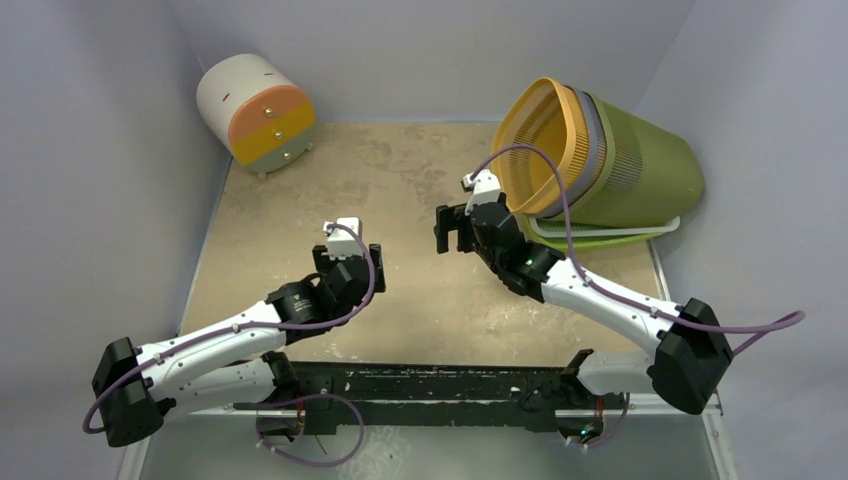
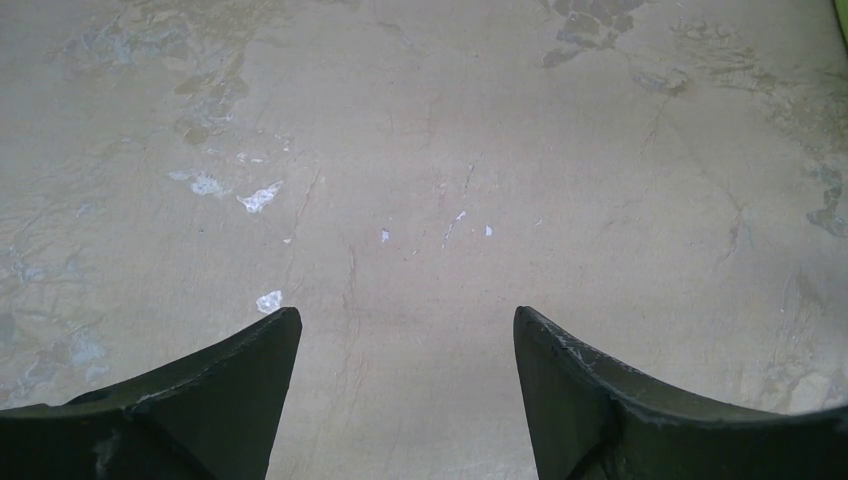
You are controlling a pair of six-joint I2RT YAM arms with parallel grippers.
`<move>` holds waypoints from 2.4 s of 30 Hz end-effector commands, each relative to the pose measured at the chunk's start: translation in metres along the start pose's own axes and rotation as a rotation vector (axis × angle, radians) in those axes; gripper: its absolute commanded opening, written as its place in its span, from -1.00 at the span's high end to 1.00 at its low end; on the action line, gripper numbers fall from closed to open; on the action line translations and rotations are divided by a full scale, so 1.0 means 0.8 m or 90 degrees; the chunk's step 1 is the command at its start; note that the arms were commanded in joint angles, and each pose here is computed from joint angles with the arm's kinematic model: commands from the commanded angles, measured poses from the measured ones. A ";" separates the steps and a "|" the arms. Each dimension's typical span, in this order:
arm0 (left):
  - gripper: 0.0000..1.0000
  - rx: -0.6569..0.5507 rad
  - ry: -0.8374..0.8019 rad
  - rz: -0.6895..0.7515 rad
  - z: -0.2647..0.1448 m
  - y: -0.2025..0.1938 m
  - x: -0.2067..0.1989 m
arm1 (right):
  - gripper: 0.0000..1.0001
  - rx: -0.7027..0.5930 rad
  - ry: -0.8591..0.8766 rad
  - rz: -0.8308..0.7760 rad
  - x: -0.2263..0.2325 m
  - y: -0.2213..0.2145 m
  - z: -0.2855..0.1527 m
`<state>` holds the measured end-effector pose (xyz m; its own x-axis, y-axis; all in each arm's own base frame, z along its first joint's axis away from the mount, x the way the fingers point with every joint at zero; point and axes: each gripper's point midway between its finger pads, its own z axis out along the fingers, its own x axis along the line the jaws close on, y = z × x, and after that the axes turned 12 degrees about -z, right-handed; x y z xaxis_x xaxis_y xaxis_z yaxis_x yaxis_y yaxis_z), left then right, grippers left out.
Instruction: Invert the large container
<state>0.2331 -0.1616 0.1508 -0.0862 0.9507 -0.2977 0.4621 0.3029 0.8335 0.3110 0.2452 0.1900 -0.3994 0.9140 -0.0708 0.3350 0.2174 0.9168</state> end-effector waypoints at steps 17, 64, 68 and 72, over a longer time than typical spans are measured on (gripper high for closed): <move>-0.47 -0.006 -0.042 -0.032 -0.004 0.005 -0.012 | -0.96 -0.078 -0.114 -0.013 -0.045 0.122 -0.031; -0.42 0.067 -0.078 -0.035 0.019 -0.060 -0.021 | -0.67 0.035 -0.579 -0.087 -0.271 0.209 -0.103; -0.42 0.064 -0.076 -0.035 0.019 -0.062 -0.017 | -0.65 0.021 -0.576 -0.090 -0.273 0.208 -0.094; -0.42 0.065 -0.073 -0.034 0.019 -0.064 -0.014 | -0.59 0.026 -0.577 -0.093 -0.273 0.202 -0.085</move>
<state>0.2199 -0.1867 0.0967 -0.0041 0.9374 -0.3483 0.5731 0.2876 0.7674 0.3925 0.0595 0.3671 0.3219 0.7934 -0.5166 0.4166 0.3713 0.8298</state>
